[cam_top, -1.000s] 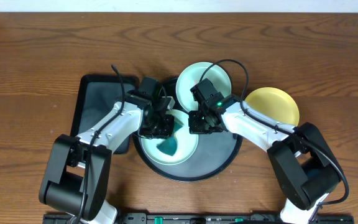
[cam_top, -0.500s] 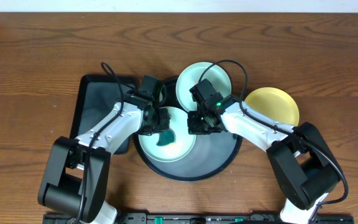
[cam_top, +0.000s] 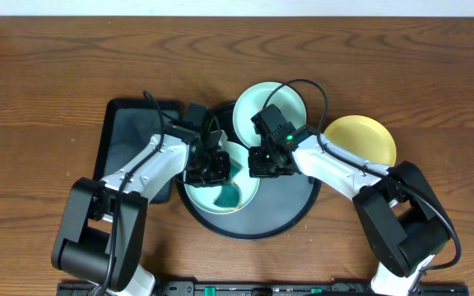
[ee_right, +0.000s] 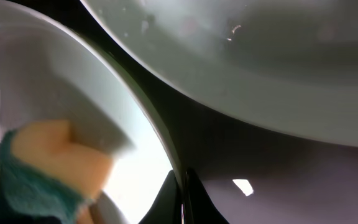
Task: Clean dirty plates on tray and stack at the side
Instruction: 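Scrub the mint-green plate with the sponge while the right gripper holds it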
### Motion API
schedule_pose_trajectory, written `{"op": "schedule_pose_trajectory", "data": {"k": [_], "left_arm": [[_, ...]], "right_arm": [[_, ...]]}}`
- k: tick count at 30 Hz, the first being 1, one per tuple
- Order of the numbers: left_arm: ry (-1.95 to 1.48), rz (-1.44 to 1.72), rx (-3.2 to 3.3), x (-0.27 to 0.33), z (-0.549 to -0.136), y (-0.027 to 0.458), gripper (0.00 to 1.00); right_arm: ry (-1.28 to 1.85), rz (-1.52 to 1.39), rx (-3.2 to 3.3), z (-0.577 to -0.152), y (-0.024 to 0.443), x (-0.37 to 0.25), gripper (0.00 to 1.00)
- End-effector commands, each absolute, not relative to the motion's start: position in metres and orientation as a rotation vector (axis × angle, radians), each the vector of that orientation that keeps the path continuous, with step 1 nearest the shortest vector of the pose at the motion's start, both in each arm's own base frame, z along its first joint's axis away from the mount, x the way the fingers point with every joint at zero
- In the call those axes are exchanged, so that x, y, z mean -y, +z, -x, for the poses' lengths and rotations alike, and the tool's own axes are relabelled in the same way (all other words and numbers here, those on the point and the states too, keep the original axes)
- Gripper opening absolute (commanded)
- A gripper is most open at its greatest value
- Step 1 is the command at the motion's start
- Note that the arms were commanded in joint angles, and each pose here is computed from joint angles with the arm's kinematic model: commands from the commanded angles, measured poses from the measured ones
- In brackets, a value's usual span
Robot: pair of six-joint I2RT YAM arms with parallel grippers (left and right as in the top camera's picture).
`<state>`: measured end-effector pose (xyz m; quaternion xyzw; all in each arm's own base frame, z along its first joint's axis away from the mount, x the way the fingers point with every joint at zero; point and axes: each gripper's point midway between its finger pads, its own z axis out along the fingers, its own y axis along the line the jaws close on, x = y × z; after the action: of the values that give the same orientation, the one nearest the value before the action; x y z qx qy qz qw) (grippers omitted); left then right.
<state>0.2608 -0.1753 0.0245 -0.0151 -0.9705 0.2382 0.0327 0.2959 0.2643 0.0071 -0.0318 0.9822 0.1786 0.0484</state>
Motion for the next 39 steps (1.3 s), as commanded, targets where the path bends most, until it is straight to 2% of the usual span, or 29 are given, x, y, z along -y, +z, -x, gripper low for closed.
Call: {"op": "schedule_pose_trajectory", "data": {"k": [1, 8, 19, 26, 33, 39], "left_arm": [[0.771, 0.082, 2.981, 0.179, -0.261, 0.021, 0.07], [0.408, -0.222, 3.172, 0.140, -0.292, 0.006, 0.08], [0.035, -0.390, 3.319, 0.098, -0.317, 0.009, 0.07], [-0.135, -0.518, 3.333, 0.079, -0.318, 0.011, 0.07], [-0.163, -0.503, 3.226, 0.077, -0.292, 0.007, 0.07], [0.321, -0.027, 3.088, 0.132, -0.265, 0.008, 0.07]], "right_arm": [[0.527, 0.061, -2.993, -0.301, 0.006, -0.263, 0.01], [0.527, 0.061, -2.994, -0.301, 0.006, -0.263, 0.01], [0.527, 0.060, -2.994, -0.301, 0.006, -0.263, 0.01], [0.527, 0.058, -2.994, -0.302, 0.006, -0.262, 0.01], [0.540, 0.051, -2.997, -0.302, 0.006, -0.262, 0.01], [0.537, 0.050, -2.999, -0.302, 0.006, -0.261, 0.01]]}}
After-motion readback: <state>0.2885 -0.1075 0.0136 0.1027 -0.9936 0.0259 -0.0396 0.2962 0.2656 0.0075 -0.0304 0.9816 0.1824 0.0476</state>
